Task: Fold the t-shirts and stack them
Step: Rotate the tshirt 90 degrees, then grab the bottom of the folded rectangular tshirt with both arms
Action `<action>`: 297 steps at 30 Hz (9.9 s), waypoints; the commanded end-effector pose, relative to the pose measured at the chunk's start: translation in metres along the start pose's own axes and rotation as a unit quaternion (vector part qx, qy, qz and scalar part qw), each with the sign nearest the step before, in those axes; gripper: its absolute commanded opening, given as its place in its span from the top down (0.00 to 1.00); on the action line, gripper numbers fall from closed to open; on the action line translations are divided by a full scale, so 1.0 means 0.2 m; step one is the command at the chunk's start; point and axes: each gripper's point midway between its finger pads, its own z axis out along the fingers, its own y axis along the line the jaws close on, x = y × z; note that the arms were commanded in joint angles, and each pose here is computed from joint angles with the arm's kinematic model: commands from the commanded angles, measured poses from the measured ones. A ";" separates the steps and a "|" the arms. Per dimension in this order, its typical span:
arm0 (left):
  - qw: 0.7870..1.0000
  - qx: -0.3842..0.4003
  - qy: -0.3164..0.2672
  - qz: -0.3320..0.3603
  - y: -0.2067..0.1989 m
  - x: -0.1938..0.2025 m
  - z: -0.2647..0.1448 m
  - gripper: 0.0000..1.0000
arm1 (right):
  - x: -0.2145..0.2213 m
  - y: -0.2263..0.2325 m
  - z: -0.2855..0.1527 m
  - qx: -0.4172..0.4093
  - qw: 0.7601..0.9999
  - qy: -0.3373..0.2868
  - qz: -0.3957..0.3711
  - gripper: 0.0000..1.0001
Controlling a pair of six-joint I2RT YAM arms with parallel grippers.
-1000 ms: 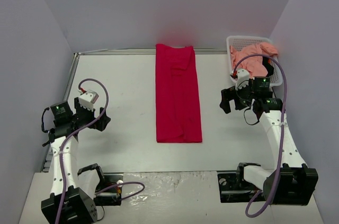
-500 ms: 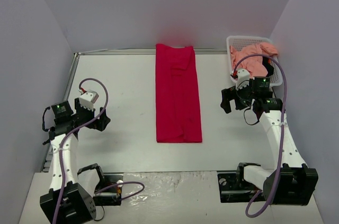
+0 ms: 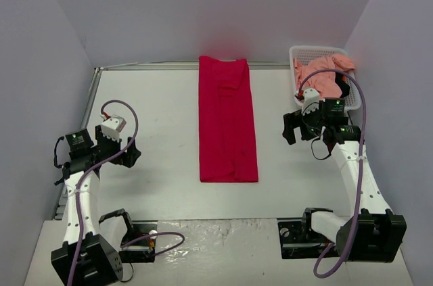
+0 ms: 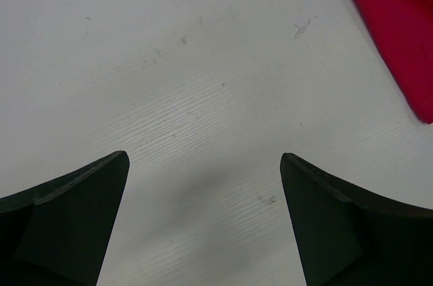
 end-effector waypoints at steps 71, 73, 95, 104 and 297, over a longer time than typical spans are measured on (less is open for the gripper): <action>1.000 0.024 -0.003 0.019 0.00 -0.06 0.00 0.06 | 0.05 -0.10 0.06 0.031 0.998 0.033 0.035 0.00; 1.000 0.025 -0.003 0.019 0.00 -0.06 0.00 0.06 | 0.05 -0.10 0.06 0.031 0.998 0.035 0.037 0.00; 0.999 0.021 -0.008 0.024 -0.01 -0.07 -0.02 0.06 | 0.04 -0.10 0.04 0.033 0.999 0.026 0.033 0.00; 0.998 0.045 -0.009 0.040 -0.05 -0.07 -0.02 0.06 | 0.02 -0.08 0.00 0.030 0.999 0.011 0.023 0.00; 0.802 0.495 0.298 0.151 -1.16 0.24 0.53 0.98 | 0.18 0.62 0.18 -0.121 0.928 0.122 -0.331 0.32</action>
